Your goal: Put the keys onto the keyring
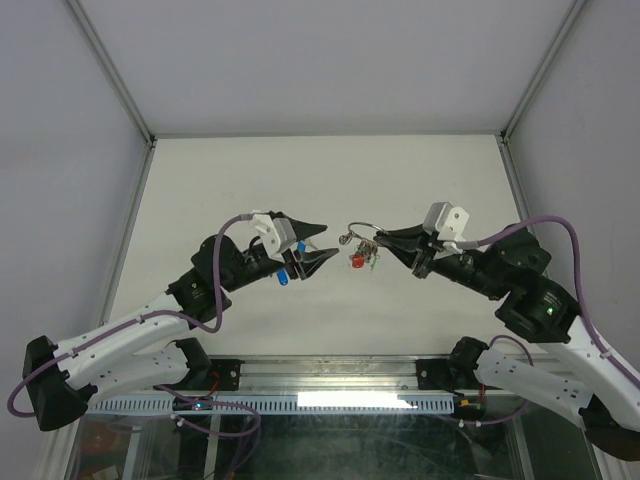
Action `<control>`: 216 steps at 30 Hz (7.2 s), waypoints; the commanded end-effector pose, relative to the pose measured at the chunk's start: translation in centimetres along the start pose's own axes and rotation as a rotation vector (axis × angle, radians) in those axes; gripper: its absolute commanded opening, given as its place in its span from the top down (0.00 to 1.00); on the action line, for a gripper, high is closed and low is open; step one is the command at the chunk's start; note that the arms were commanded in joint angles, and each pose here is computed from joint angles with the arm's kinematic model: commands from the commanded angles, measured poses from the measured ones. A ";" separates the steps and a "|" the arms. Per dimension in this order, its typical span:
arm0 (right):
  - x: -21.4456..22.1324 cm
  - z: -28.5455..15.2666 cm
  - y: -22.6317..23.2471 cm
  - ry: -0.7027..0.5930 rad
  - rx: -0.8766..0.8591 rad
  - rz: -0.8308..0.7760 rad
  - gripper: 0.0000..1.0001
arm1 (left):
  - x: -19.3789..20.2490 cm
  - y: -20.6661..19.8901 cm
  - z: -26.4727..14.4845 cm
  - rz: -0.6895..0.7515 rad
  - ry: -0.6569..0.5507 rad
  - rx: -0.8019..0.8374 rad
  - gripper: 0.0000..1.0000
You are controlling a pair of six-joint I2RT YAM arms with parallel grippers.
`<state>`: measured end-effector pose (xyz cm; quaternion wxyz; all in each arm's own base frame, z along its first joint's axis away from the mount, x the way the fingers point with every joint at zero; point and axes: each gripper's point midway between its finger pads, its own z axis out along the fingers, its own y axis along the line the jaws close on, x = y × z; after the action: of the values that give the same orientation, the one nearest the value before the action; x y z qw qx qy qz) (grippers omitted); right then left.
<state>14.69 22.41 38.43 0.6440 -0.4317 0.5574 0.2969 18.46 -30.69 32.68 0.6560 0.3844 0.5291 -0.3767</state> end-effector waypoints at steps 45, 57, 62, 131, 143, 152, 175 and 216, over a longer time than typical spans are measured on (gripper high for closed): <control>1.7 1.3 2.5 0.210 -0.246 -0.095 0.98 | -3.0 -4.1 2.7 0.232 0.128 0.414 1.00; 3.2 -0.3 -0.6 0.098 0.072 0.056 0.41 | -4.7 -0.6 2.6 0.186 0.105 0.164 1.00; 5.0 0.0 -1.4 0.077 0.154 0.107 0.35 | -5.6 0.8 2.6 0.155 0.089 0.073 1.00; 2.1 -0.4 -7.9 0.029 0.465 -0.050 1.00 | -4.8 1.0 2.1 0.090 0.059 0.029 1.00; -2.8 0.3 -7.1 0.001 0.341 -0.094 1.00 | -2.9 0.3 3.1 0.052 0.076 0.067 1.00; -2.8 1.9 -5.4 0.062 0.204 -0.135 1.00 | -2.2 -0.1 3.6 0.038 0.075 0.088 1.00; -2.8 4.9 -2.1 0.087 -0.014 -0.186 0.96 | -1.2 -1.1 4.1 0.011 0.085 0.144 1.00; 3.6 2.9 -2.7 0.141 0.161 -0.201 0.62 | -3.5 -2.2 2.9 -0.049 -0.072 0.166 1.00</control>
<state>18.18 22.77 32.07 0.6061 -0.4939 0.6064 0.1449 17.73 -34.41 32.64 0.5983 0.4240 0.5253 -0.4316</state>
